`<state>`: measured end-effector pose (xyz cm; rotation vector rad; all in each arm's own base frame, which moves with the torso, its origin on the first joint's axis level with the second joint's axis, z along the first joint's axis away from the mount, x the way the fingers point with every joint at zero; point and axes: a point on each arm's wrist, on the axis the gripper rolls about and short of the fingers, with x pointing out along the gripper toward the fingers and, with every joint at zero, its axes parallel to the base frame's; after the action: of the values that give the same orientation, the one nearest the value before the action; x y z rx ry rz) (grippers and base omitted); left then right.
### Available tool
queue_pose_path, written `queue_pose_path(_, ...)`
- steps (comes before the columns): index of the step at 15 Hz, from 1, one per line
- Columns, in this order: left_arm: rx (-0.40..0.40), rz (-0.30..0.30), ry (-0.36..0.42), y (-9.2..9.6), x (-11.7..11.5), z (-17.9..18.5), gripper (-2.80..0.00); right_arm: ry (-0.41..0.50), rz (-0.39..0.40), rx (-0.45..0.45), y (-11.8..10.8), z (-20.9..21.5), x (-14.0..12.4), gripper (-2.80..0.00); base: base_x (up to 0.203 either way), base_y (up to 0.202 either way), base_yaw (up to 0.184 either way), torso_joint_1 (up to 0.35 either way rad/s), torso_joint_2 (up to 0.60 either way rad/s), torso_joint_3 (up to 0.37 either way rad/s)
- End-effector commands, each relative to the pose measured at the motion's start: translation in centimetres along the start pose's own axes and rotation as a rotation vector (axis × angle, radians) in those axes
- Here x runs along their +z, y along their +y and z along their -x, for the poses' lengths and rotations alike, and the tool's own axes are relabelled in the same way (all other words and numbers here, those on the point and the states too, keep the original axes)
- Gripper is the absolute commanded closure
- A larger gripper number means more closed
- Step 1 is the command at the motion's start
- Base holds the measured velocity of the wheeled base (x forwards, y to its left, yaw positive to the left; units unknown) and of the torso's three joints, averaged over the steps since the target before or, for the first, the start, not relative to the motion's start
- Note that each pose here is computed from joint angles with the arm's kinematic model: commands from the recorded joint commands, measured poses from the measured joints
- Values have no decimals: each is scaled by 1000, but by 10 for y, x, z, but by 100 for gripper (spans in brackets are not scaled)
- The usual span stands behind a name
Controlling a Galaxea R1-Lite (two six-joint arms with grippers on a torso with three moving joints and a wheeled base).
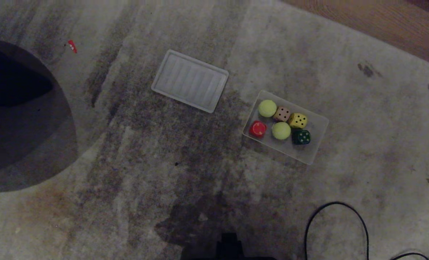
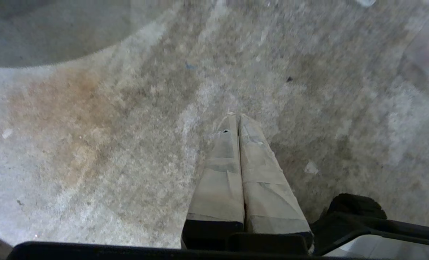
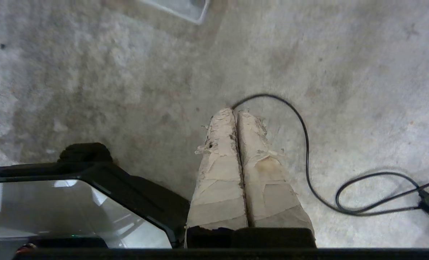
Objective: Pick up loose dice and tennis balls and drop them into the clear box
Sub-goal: Close the lid
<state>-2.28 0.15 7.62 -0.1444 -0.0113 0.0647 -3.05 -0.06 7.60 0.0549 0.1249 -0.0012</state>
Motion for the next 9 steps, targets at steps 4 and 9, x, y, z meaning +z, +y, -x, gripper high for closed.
queue_pose_path(4,1,1,1,0,0,0,0,4,0,0,0,0,0,0,0,0,0,2,2,204)
queue_pose_path(9,1,1,2,0,0,0,0,4,0,0,0,0,0,0,0,0,0,2,3,203)
